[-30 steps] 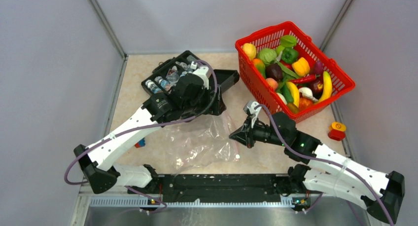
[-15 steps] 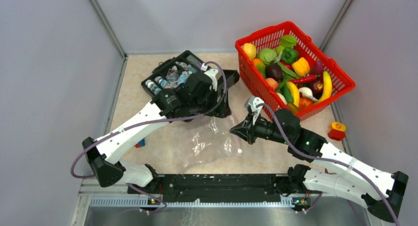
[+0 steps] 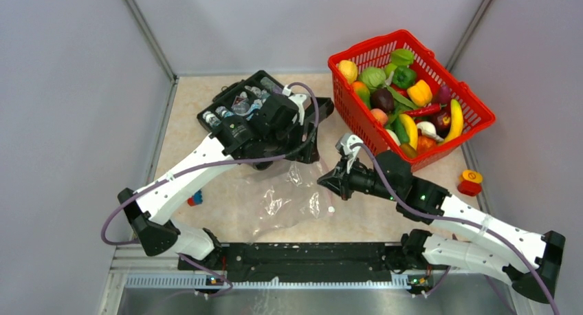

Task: Place the food in the zip-top bag and seal the zipper
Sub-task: Open the zipper of the food storage bag.

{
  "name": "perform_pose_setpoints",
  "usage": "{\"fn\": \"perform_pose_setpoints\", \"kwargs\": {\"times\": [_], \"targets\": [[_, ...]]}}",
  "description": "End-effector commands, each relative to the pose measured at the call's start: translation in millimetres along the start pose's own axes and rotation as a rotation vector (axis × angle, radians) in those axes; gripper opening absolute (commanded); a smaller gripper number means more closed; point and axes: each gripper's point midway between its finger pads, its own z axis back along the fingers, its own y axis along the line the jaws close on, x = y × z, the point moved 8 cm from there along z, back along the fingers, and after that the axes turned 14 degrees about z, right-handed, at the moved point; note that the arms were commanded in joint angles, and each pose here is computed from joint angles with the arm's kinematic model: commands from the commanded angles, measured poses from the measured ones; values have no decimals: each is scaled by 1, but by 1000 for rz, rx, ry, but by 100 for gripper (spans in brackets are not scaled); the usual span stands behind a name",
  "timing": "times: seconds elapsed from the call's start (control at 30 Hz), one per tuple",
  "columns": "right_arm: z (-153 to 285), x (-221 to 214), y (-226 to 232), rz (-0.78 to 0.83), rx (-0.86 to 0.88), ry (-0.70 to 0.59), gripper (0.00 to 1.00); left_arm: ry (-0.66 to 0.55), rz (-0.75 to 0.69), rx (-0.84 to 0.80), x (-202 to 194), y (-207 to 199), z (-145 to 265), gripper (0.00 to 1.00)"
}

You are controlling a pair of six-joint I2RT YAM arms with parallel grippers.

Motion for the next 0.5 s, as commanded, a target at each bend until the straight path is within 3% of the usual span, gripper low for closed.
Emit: {"fn": "perform_pose_setpoints", "kwargs": {"times": [0.0, 0.2, 0.47], "targets": [[-1, 31, -1, 2, -43, -122, 0, -10, -9, 81, 8, -1, 14, 75], [-1, 28, -5, 13, -93, -107, 0, -51, 16, 22, 12, -9, 32, 79], [-8, 27, 0, 41, -85, -91, 0, 41, 11, -5, 5, -20, 7, 80]]}}
